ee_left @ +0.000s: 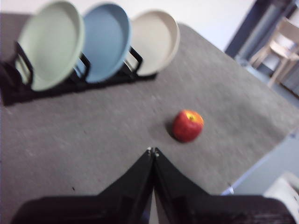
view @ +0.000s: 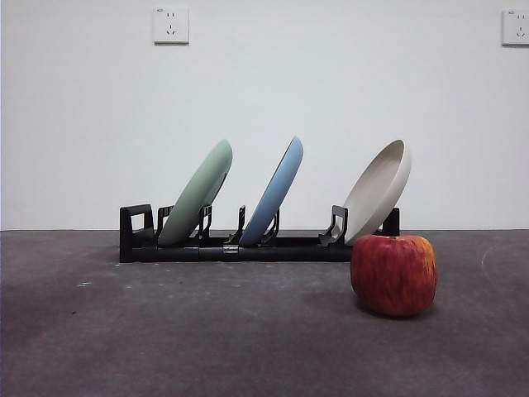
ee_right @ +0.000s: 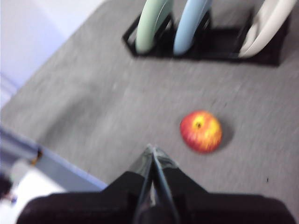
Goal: Take the green plate from the plate rack,put the plate on the table,take the apple from the table,put the apple in the plate
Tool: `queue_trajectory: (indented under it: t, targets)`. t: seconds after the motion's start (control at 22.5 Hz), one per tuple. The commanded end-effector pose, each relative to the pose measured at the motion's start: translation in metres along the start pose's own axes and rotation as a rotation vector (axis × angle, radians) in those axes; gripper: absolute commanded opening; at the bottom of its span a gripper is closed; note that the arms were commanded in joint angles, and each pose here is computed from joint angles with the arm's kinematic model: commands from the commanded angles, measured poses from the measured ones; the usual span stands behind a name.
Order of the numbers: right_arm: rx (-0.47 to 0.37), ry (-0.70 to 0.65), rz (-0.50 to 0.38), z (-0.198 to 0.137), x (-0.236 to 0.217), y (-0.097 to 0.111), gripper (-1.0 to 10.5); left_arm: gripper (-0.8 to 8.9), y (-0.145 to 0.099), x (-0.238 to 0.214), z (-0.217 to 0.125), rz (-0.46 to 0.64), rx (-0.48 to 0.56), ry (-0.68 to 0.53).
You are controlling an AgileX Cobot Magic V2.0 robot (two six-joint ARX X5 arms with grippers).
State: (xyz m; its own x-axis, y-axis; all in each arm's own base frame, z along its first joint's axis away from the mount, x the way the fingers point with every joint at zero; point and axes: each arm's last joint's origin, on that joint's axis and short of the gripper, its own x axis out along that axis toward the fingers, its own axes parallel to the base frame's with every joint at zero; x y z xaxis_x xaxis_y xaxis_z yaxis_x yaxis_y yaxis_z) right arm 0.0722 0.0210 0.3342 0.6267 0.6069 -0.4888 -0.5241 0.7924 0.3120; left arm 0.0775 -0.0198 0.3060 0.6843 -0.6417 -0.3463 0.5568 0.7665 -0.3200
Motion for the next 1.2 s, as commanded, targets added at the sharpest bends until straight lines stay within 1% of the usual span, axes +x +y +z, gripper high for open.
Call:
queue_trajectory:
  t: [0.04,0.22,0.44,0.49,0.53,0.58,0.62,0.67,0.71,0.76,0.8,1.2]
  targets:
    - [-0.087,0.1,0.02,-0.003,0.0,0.001,-0.1,-0.08,-0.002,-0.001,0.002,-0.033,0.05,0.043]
    - [-0.093,0.175,0.039,-0.007,0.003,0.0,-0.1,-0.08,-0.004,-0.003,0.003,-0.039,0.062,0.085]
    - [-0.103,0.166,0.044,-0.005,0.003,0.001,0.1,0.03,-0.005,-0.004,0.004,-0.041,0.062,0.088]
    - [-0.102,0.162,0.044,-0.005,0.003,0.001,0.2,0.33,-0.005,-0.004,0.004,-0.04,0.061,0.089]
    - [-0.095,0.159,0.043,-0.004,0.003,0.0,0.7,1.02,-0.005,-0.004,0.004,-0.039,0.059,0.09]
    - [-0.083,0.157,0.041,-0.004,0.004,0.0,1.8,2.33,-0.005,-0.004,0.004,-0.038,0.052,0.09]
    - [-0.065,0.156,0.038,-0.003,0.004,0.0,3.2,3.94,-0.005,-0.004,0.004,-0.038,0.052,0.09]
    - [-0.049,0.156,0.035,-0.003,0.004,0.0,4.5,5.25,-0.005,-0.004,0.004,-0.038,0.053,0.09]
    - [-0.038,0.156,0.034,-0.003,0.005,-0.001,5.8,6.1,-0.005,-0.004,0.004,-0.038,0.052,0.09]
    - [-0.029,0.158,0.033,-0.002,0.005,-0.001,7.1,6.33,-0.005,-0.004,0.004,-0.038,0.052,0.09]
    - [-0.025,0.161,0.034,-0.002,0.006,-0.001,7.4,6.32,-0.005,-0.004,0.004,-0.038,0.053,0.089]
    - [-0.008,0.18,0.037,0.0,0.01,-0.004,7.4,6.32,-0.003,-0.001,0.008,-0.036,0.065,0.068]
